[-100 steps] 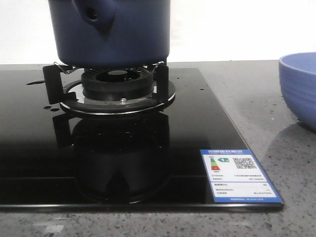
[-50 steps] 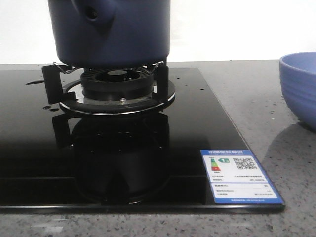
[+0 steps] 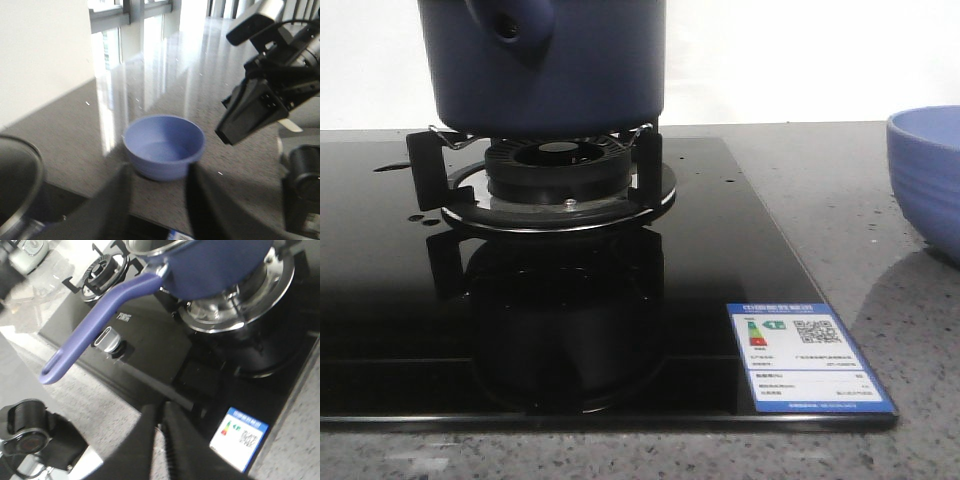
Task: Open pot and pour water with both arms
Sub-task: 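Reach the left gripper to the pot lid and grasp its purple knob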
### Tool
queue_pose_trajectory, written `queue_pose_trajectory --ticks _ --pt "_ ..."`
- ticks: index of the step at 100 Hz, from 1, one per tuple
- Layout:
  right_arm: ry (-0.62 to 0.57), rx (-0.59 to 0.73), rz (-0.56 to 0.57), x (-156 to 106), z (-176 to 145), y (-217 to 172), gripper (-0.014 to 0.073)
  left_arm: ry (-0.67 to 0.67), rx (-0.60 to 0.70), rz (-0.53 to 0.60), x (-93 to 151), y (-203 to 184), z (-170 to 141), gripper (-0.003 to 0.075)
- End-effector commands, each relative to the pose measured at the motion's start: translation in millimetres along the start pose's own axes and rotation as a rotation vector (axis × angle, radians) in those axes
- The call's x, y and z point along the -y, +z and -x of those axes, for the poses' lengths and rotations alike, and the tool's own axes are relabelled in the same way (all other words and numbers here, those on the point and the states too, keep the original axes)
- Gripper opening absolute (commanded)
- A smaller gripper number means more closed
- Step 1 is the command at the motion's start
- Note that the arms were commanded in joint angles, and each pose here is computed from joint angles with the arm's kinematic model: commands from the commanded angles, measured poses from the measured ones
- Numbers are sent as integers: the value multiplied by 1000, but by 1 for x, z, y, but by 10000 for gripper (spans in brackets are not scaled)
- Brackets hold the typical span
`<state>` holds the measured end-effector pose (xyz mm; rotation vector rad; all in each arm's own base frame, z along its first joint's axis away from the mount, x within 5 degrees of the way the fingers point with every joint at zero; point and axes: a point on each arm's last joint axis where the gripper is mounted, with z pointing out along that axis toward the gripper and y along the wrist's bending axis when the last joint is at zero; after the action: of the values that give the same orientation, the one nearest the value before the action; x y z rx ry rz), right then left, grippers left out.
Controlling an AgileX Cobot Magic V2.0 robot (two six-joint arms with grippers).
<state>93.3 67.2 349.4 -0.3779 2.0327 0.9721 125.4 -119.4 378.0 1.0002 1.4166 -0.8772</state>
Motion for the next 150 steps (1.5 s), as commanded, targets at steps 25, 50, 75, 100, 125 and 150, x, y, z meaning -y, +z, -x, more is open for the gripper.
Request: queue_pose_trajectory --ticks 25,50,75,100,125,150 --pt "-29 117 4 -4 17 -3 570 98 72 310 -33 0 23 513" --pt "-29 116 5 -5 17 -3 566 87 5 323 -68 31 15 513" --pt "-30 99 18 -6 16 -3 566 57 -20 290 -99 63 10 513" --pt "-30 86 28 -7 14 -3 566 -8 -34 296 -121 80 -1 513" --pt "-30 86 28 -7 14 -3 566 -43 13 327 -137 77 5 516" --pt "-29 103 15 -5 16 -3 566 -58 -5 310 -147 80 -5 516"
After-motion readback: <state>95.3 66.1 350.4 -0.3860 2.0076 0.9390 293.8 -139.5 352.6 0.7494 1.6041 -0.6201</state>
